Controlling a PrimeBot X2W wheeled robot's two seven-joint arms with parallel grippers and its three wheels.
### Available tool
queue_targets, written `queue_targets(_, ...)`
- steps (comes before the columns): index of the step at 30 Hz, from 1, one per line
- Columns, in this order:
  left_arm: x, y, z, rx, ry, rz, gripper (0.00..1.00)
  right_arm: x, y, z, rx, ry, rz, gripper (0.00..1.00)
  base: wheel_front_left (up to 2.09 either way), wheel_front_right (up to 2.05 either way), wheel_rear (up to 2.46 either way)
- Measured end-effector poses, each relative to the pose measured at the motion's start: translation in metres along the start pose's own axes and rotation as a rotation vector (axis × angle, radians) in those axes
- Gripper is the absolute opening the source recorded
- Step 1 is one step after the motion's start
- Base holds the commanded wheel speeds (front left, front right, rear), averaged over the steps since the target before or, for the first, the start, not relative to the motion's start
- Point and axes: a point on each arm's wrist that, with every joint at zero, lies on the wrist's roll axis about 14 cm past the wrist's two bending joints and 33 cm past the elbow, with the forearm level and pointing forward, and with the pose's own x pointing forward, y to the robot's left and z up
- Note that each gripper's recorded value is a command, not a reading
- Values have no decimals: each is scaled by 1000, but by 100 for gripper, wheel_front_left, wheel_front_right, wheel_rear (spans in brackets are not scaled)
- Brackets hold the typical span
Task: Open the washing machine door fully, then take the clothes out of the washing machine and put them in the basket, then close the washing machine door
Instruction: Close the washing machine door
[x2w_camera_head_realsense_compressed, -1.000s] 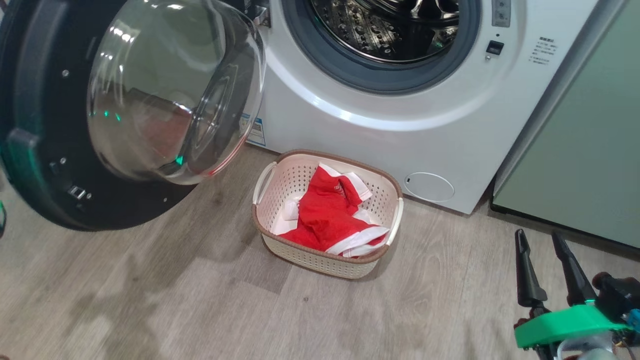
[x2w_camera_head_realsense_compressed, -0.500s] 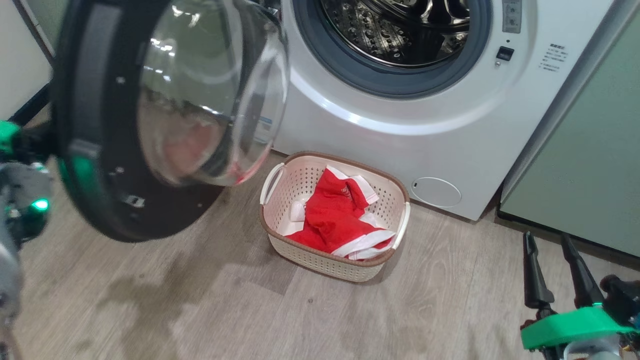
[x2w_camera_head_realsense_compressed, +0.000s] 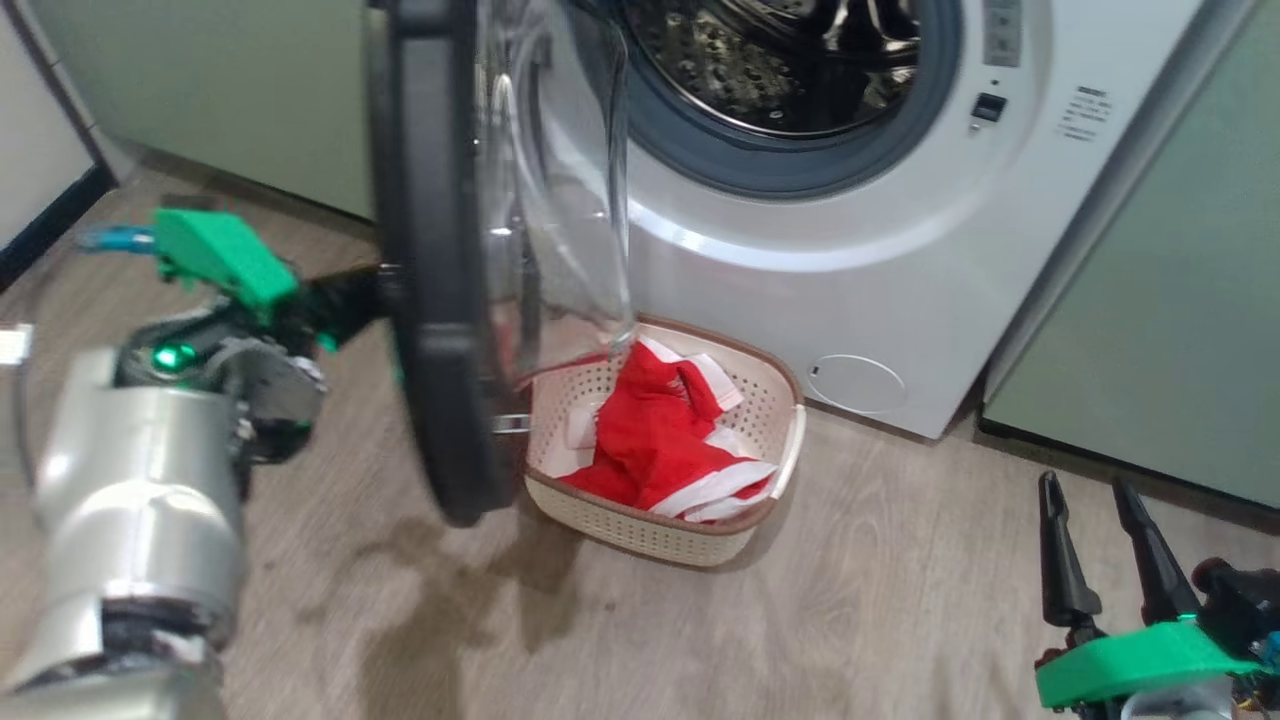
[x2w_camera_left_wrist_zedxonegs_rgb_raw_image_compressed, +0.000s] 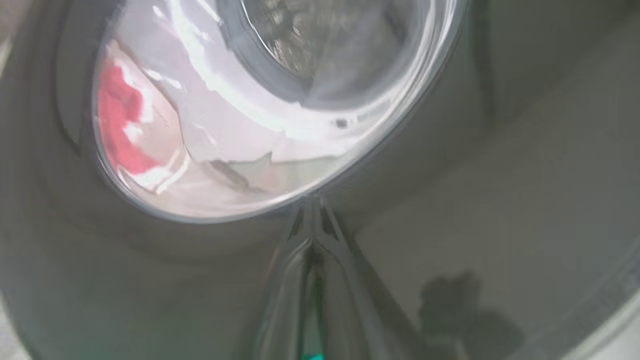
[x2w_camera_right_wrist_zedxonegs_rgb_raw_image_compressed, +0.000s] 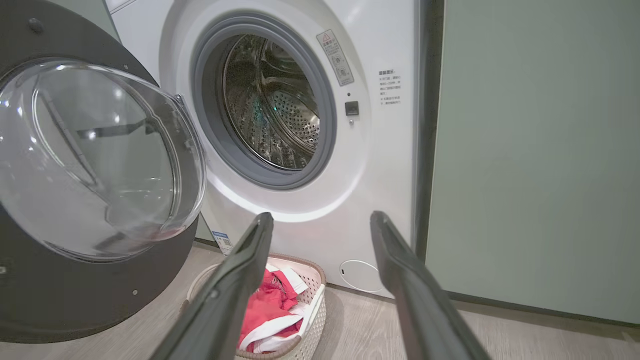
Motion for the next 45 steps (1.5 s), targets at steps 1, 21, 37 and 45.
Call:
queue_targets(1,7,0,-9,3,26,-6,0,-2,-3,0,0,-1,-9,100,0,0,0)
queue_targets(21,132,-13,-123,25,300,-49,0,-110,-98,18,-9,-66,-391,100,0,0,0)
queue_targets(37,160,-24,-155,41,322,-70,0,-161,-123,24,-12,-98,-537,100,0,0,0)
queue_targets(45,131,-17,-115,204,111,-87,100,-144,-116,27,-16,-102,-487,100,0,0,0)
